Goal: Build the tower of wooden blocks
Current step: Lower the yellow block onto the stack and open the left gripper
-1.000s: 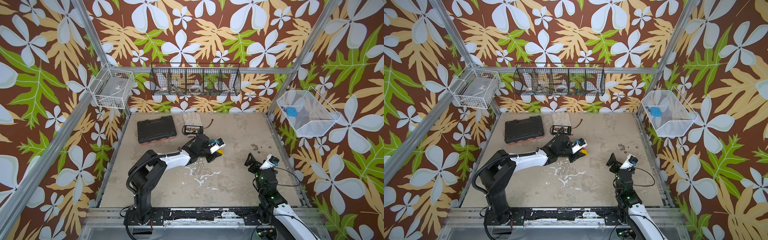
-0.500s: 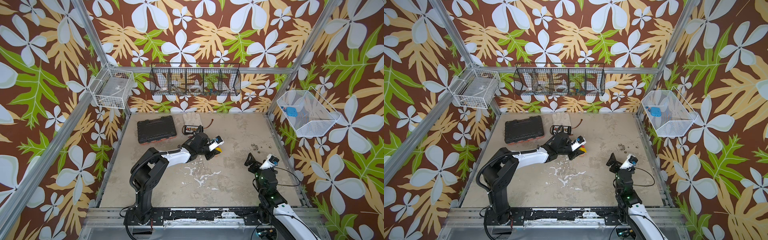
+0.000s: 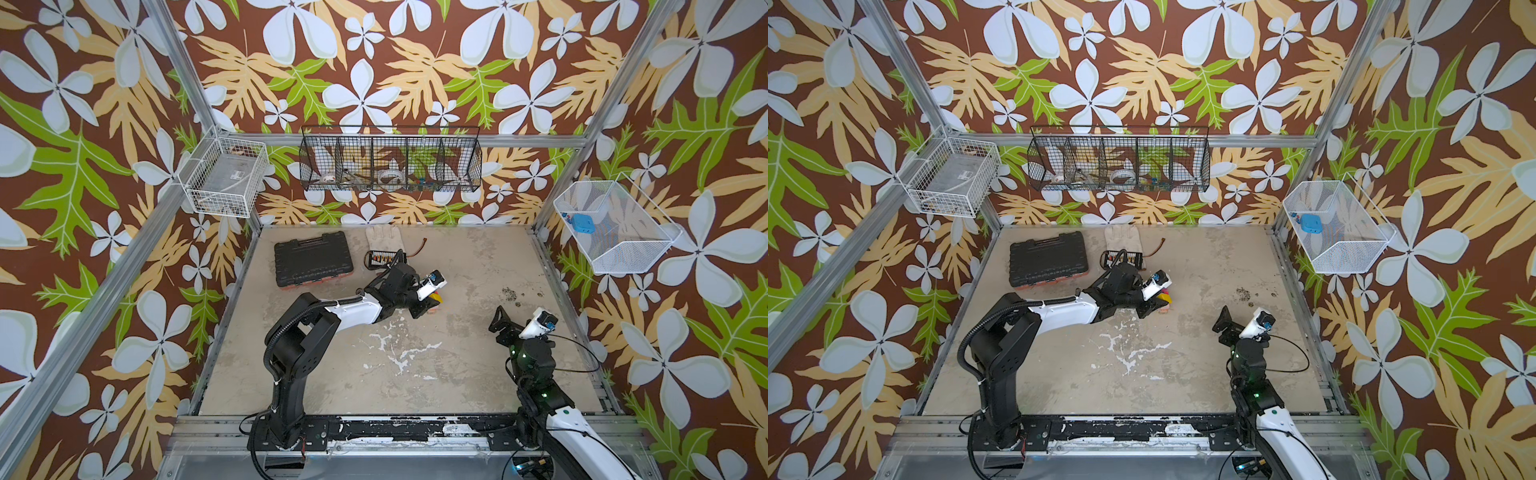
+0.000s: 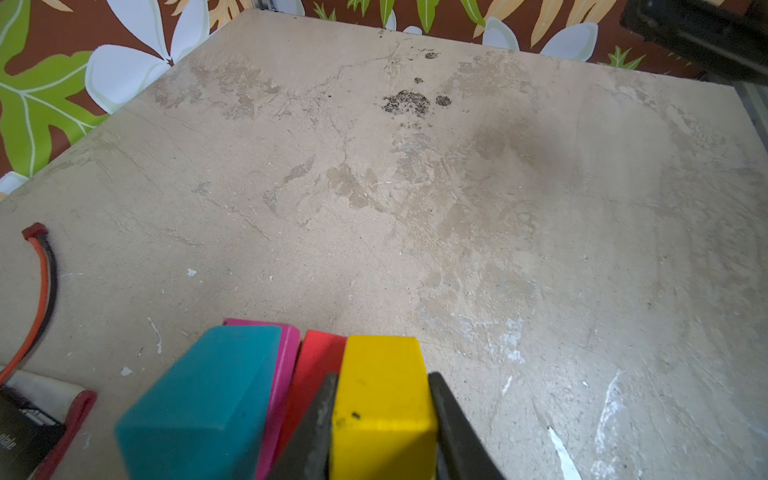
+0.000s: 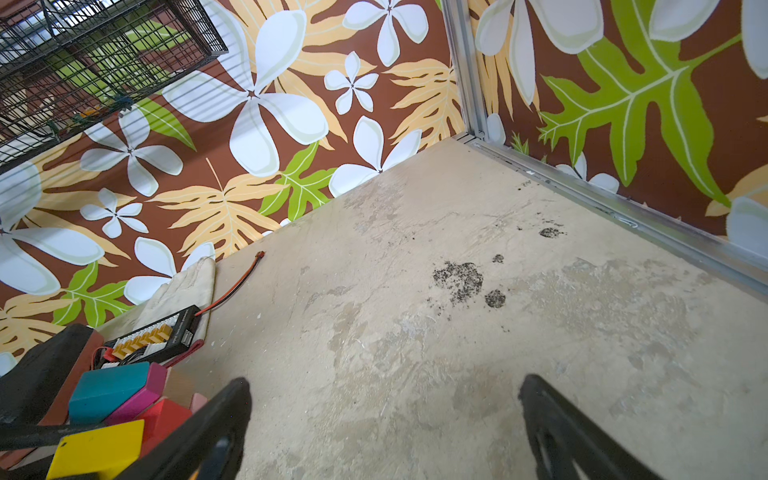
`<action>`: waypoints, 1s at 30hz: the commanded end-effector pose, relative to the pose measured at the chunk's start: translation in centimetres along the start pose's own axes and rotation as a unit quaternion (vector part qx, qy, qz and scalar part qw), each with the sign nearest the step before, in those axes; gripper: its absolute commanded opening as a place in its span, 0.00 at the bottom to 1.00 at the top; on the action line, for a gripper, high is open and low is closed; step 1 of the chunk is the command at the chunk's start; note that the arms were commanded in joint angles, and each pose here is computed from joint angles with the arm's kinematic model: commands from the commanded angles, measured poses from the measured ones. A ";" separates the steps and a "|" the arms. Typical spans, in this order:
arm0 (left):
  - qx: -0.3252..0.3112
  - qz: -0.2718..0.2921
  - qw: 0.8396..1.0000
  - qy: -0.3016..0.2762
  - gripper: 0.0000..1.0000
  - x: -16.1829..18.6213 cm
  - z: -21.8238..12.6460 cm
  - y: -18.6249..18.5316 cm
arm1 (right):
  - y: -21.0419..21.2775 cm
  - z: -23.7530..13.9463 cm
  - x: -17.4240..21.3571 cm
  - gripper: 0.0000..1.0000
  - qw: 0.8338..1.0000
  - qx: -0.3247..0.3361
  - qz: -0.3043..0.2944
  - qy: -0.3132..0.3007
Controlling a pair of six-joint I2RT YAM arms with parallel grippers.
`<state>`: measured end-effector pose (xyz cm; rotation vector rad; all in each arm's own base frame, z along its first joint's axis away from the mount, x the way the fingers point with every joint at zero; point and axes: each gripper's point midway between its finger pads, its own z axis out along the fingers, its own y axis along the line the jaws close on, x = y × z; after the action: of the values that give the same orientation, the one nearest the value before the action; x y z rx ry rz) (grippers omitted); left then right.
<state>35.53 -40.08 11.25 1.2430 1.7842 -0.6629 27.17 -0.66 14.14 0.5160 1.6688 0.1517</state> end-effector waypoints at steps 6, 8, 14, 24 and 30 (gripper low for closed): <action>-0.004 0.002 1.000 -0.001 0.25 -0.3 0.1 0.6 | 0.6 0.0 -0.9 1.00 1.000 -0.010 0.009 -0.014; -0.006 0.001 1.000 -0.001 0.25 -0.2 0.1 0.7 | 0.6 0.0 -0.9 1.00 1.000 -0.010 0.008 -0.013; -0.008 0.000 1.000 0.001 0.26 -0.1 0.3 1.0 | 0.6 0.0 -0.9 1.00 1.000 -0.010 0.009 -0.014; -0.011 -0.001 1.000 0.005 0.29 0.2 0.5 1.3 | 0.6 0.0 -0.9 1.00 1.000 -0.010 0.009 -0.014; -0.013 -0.003 1.000 0.005 0.29 0.3 0.5 1.5 | 0.6 0.0 -0.9 1.00 1.000 -0.010 0.009 -0.014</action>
<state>36.75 -39.77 10.59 1.2252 1.8070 -0.6418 27.18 -0.66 14.11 0.5160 1.6698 0.1513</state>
